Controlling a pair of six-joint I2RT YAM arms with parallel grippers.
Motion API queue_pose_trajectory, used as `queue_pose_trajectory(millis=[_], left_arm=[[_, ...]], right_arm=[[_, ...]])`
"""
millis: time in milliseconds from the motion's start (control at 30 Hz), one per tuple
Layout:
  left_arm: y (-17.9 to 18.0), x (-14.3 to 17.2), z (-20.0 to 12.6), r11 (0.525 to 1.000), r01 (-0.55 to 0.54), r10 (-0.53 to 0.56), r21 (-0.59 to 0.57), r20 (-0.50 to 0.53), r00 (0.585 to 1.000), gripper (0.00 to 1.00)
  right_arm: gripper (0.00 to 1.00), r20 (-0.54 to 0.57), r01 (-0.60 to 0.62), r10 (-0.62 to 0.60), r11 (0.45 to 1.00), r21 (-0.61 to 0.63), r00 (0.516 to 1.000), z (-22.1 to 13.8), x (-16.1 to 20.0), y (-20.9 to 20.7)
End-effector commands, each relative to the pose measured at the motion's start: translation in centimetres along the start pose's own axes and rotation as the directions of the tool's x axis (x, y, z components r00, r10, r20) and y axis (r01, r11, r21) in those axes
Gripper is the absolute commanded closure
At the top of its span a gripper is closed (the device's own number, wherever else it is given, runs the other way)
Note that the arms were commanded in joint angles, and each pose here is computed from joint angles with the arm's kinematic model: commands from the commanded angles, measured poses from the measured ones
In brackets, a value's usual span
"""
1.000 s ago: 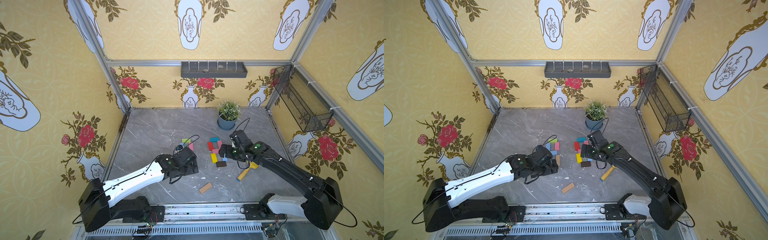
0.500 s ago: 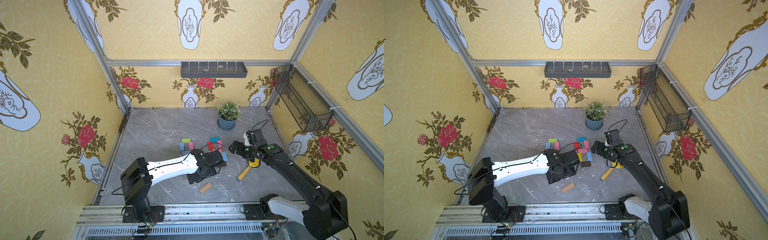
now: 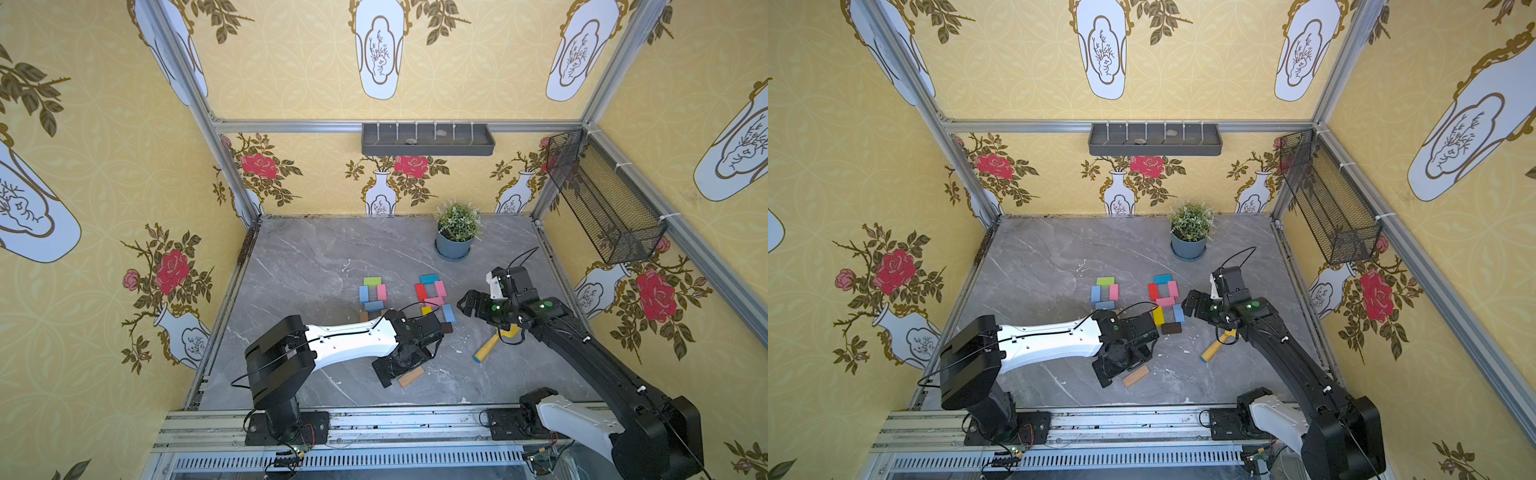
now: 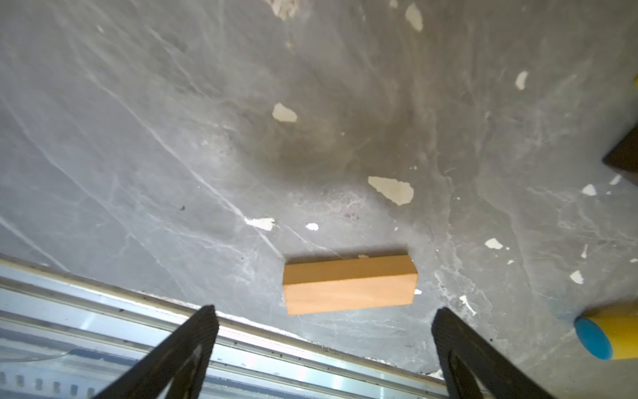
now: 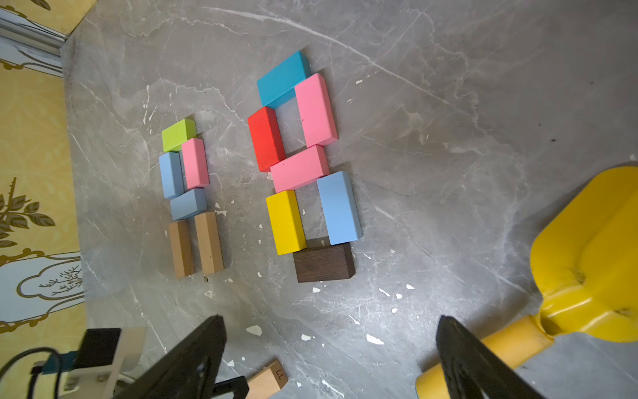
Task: Assemble the number 8 with building blocks
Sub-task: Pick up the building block from the center of the board.
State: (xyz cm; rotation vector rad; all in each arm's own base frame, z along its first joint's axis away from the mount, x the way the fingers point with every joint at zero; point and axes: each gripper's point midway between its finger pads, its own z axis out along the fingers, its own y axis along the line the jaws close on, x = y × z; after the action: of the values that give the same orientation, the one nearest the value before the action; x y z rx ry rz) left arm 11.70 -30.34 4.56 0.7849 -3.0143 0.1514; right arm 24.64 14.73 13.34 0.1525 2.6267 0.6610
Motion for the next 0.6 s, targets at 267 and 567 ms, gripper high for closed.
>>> queue_pose_trajectory(millis=[267, 567], left_arm=[[-1.4, 1.3, 1.9, 0.996, 0.087, -0.085, 0.024, -0.056, 0.995, 0.00], [-1.0, 1.6, 2.6, 0.993, 0.121, -0.122, -0.014, -0.068, 0.990, 0.00]], right_arm=[[0.02, 0.015, 0.028, -0.028, 0.998, -0.048, 1.000, -0.9, 0.4, 0.7], [0.02, 0.021, 0.038, -0.037, 0.998, -0.050, 0.999, -0.9, 0.6, 0.5]])
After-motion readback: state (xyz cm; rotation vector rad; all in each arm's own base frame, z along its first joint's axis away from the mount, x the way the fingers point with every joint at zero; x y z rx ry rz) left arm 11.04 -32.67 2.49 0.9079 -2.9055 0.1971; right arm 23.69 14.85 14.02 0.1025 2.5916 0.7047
